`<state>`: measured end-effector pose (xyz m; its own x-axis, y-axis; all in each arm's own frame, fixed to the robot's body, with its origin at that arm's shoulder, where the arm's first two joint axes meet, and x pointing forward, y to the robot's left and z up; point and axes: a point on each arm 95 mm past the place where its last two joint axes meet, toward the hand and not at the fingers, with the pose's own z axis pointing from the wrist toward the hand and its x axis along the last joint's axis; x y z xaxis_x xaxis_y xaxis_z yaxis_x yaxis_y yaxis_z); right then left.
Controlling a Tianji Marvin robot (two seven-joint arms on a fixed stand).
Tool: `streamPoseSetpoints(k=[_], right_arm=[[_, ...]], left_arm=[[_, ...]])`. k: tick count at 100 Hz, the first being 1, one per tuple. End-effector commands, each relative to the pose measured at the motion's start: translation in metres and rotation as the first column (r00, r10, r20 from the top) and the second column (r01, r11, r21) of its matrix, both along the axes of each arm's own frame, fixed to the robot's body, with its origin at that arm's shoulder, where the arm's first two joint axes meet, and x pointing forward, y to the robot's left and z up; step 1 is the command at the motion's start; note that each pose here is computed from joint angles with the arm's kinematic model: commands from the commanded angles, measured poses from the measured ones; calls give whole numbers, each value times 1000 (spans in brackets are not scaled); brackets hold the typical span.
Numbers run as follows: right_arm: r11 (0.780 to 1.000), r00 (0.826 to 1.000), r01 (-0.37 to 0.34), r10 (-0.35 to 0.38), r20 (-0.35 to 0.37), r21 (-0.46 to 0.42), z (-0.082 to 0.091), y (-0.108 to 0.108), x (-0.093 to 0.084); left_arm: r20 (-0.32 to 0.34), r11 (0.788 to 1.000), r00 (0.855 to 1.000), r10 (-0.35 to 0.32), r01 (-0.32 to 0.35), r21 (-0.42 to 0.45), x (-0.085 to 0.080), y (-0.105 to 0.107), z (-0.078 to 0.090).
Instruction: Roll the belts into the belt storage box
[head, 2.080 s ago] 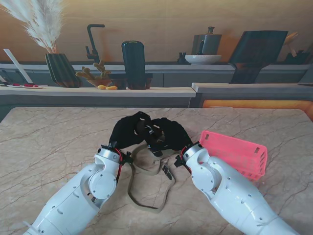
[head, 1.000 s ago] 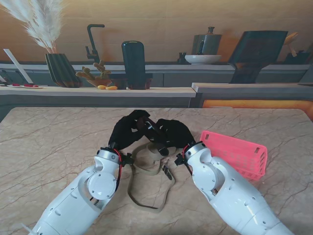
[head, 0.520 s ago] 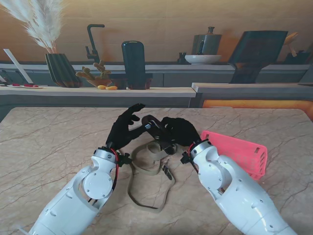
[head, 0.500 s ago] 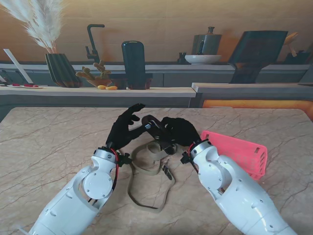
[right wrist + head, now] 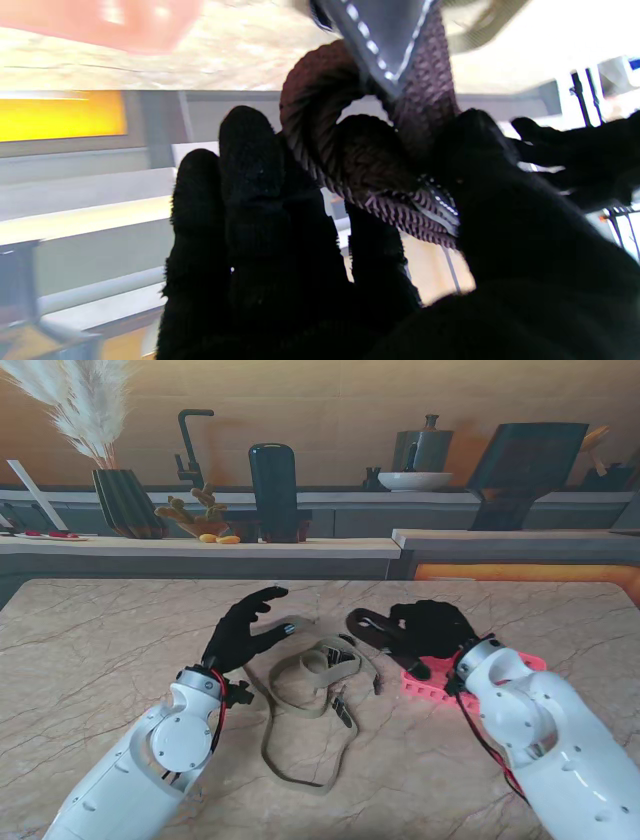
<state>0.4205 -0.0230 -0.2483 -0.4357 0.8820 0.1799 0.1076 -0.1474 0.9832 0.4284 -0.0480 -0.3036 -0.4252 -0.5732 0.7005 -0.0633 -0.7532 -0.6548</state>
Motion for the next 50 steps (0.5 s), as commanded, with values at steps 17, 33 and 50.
streamPoseSetpoints(k=[17,33,50], right_arm=[[984,998,45,-53,-44,-171,-2,-37,-19],[959,992,101,-118,-50,-266,-5,-58,-26],[932,981,158,-186,-56,-326,-11,-75,-26]], left_arm=[[-23,1000,1000,-4,4,7,-2,-3,-6],[-30,1000,1000,-4,5,9,-3,-4,-8],[-35,1000,999,0,1,15,-3,-4,-9]])
